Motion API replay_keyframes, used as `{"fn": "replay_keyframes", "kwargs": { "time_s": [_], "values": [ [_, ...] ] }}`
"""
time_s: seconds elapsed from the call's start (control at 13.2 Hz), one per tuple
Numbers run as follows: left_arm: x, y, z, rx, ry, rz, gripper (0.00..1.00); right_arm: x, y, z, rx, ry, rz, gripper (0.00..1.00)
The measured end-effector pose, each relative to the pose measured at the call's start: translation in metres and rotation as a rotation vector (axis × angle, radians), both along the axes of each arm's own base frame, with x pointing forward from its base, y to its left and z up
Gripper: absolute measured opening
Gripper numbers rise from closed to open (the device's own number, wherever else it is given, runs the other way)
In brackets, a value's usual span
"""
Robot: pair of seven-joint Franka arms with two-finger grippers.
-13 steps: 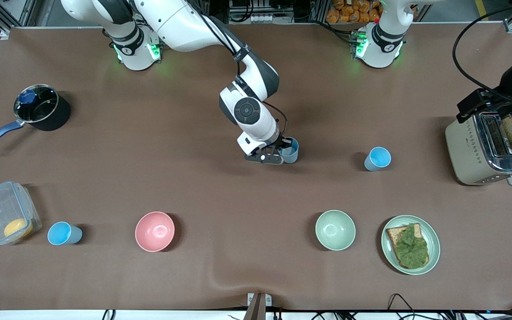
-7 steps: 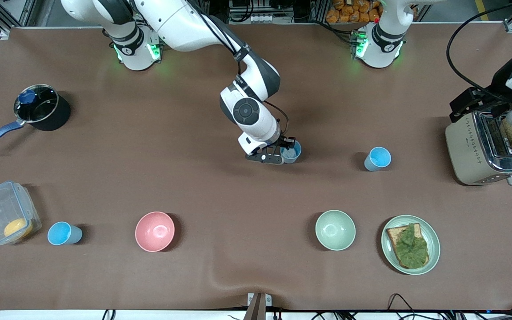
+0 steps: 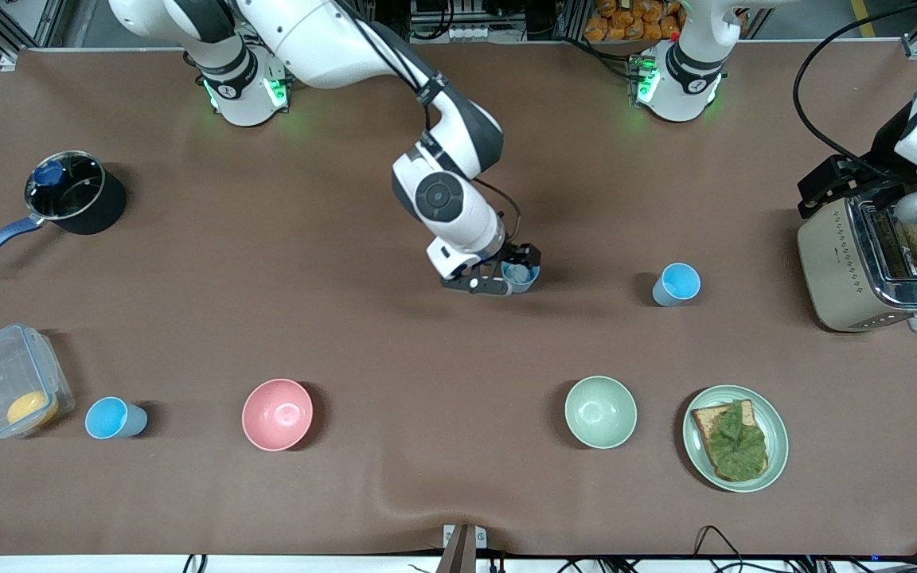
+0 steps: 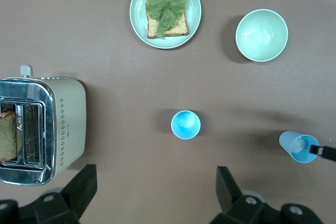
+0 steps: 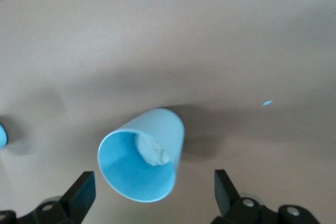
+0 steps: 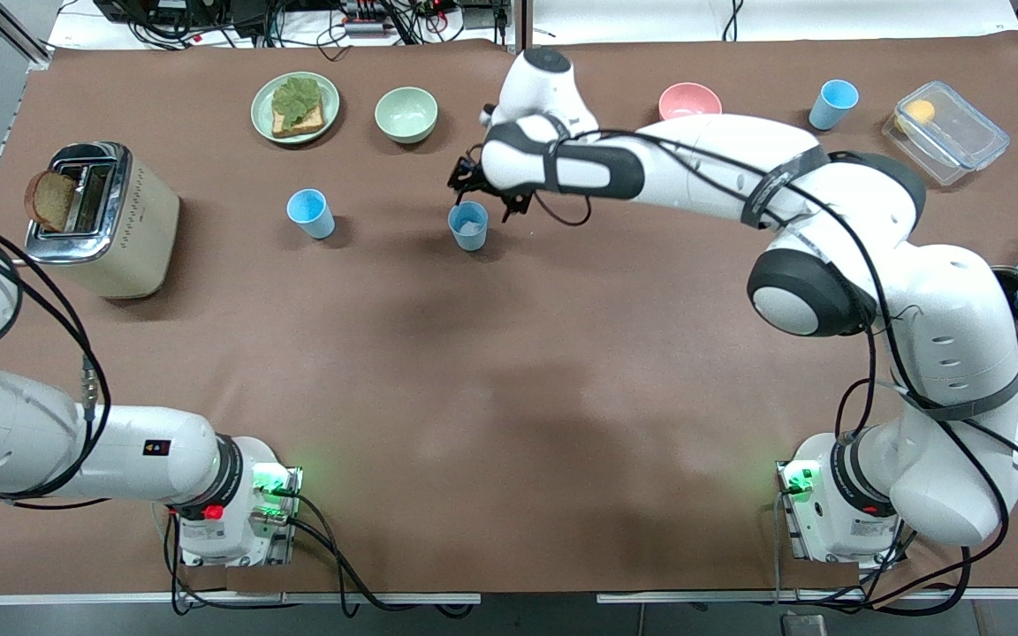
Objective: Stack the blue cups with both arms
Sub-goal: 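Open the right gripper and withdraw while the left gripper reaches out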
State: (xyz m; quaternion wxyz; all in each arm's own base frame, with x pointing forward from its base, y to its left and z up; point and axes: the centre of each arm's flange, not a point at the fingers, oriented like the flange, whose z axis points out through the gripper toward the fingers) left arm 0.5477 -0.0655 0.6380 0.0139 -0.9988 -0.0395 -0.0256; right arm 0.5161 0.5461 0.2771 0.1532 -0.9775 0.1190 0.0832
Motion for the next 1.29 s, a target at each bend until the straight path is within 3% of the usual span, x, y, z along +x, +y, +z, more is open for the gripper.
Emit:
{"fn": "replay_keyframes", "kwargs": {
  "time_s": [0.23, 0.38, 0.53, 0.83, 1.14, 1.29],
  "values": [
    [0.0, -0.002, 0.0, 0.0, 0.0, -0.003, 1.0, 0.037, -0.055, 0.043, -0.034, 0.082, 0.002, 1.0],
    [0.001, 0.001, 0.0, -0.001, -0.004, 0.003, 1.0, 0.058, -0.109, 0.073, -0.062, 0.165, 0.029, 1.0],
    [0.004, 0.007, -0.004, -0.001, -0.003, 0.012, 1.0, 0.073, -0.16, 0.1, -0.095, 0.205, 0.046, 1.0],
    [0.024, 0.01, -0.055, 0.002, 0.059, 0.019, 1.0, 0.092, -0.25, 0.133, -0.202, 0.243, 0.096, 1.0],
    [0.032, 0.006, -0.133, 0.009, 0.162, 0.01, 1.0, 0.106, -0.33, 0.166, -0.207, 0.251, 0.116, 1.0],
    [0.032, 0.005, -0.154, 0.01, 0.173, 0.007, 1.0, 0.109, -0.366, 0.175, -0.225, 0.259, 0.13, 1.0]
  ]
}}
